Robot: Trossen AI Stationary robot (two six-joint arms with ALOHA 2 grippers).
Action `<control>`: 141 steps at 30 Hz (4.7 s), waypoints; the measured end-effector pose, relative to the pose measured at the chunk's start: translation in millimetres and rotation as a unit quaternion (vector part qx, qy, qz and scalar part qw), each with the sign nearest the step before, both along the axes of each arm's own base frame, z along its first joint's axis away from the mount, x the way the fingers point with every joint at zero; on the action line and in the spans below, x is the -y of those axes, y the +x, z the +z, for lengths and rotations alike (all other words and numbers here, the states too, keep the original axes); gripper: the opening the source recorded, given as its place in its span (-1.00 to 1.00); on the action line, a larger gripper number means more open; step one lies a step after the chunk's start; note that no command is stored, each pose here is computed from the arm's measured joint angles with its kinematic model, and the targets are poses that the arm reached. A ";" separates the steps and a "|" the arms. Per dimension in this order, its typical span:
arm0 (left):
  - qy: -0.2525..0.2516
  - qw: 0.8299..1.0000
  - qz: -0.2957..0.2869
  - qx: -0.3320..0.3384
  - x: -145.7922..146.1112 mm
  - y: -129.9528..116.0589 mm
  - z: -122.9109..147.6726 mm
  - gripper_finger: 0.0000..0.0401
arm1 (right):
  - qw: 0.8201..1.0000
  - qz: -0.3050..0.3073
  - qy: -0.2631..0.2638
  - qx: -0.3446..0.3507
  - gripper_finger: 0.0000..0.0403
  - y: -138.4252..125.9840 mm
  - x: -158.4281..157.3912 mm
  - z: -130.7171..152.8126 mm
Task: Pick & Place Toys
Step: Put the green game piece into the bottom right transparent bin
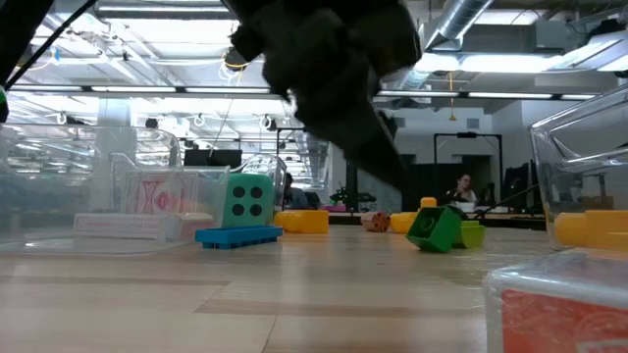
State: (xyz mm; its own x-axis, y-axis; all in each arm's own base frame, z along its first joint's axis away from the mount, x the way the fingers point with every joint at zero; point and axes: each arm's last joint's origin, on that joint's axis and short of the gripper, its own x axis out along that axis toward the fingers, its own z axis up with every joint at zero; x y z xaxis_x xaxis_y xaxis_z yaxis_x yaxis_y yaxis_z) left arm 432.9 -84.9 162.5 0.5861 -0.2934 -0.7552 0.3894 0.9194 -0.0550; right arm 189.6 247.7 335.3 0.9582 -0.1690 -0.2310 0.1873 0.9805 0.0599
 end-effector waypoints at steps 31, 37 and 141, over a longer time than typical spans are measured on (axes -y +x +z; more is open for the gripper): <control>0.180 0.976 -0.035 0.117 20.9 14.5 -15.8 0.50 | 1.000 0.006 0.000 -0.004 0.88 0.4 0.1 -0.4; 0.177 0.977 -0.021 0.115 9.7 17.1 -15.7 0.50 | 1.000 0.006 0.000 -0.004 0.88 0.5 0.2 -0.4; -0.290 0.918 -0.098 0.251 62.5 -4.8 109.3 -0.08 | 0.963 0.112 -0.233 -0.075 0.88 62.3 -7.7 -39.7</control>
